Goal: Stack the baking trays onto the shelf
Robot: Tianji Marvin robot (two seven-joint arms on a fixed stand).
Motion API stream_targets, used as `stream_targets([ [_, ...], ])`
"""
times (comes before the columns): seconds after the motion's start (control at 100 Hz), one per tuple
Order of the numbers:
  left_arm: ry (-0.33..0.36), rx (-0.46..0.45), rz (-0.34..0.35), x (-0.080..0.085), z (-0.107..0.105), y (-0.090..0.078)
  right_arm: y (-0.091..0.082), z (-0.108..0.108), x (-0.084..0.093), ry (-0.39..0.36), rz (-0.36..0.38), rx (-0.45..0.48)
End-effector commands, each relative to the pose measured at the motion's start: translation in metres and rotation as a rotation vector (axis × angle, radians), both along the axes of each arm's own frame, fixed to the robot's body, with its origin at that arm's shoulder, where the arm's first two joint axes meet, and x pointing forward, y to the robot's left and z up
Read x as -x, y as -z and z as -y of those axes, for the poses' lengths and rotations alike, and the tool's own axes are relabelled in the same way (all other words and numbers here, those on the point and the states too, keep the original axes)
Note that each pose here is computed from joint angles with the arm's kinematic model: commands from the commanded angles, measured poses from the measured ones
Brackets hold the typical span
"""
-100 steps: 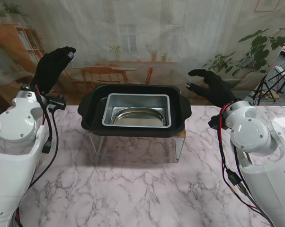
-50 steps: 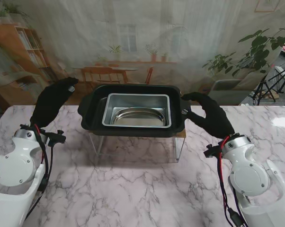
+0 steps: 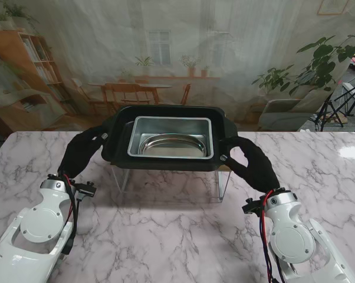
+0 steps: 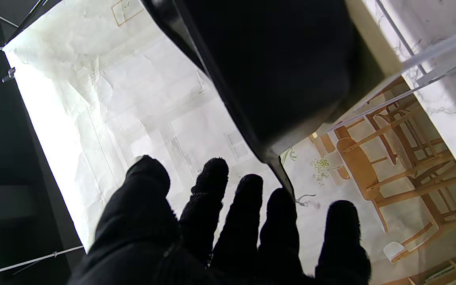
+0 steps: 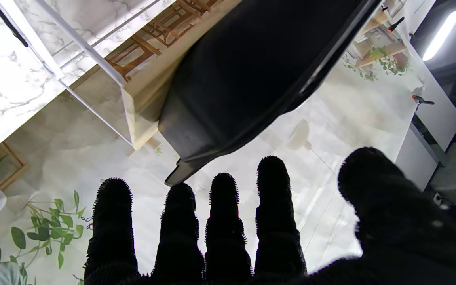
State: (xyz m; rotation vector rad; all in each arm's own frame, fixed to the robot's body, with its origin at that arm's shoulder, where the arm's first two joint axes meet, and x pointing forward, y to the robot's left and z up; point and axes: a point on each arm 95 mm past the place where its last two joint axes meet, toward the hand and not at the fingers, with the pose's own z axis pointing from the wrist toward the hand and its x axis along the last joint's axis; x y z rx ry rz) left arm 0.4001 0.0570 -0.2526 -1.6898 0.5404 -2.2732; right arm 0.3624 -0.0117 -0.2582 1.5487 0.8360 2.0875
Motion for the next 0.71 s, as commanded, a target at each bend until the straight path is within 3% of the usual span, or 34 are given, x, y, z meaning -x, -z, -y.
stream_targets([
  [0.0, 0.017, -0.033, -0.037, 0.0001, 0.0043, 0.0099, 0.0159, -0.0003, 0.0041, 0.0, -0.03, -0.019],
  [0.29, 0.007, -0.063, -0.022, 0.0001, 0.0015, 0.0107, 0.0203, 0.0022, 0.0079, -0.016, -0.016, -0.048],
  [0.7, 0.006, -0.037, -0.043, 0.0017, 0.0015, 0.0113, 0.0192, -0.0018, 0.0117, -0.045, -0.018, -0.052],
])
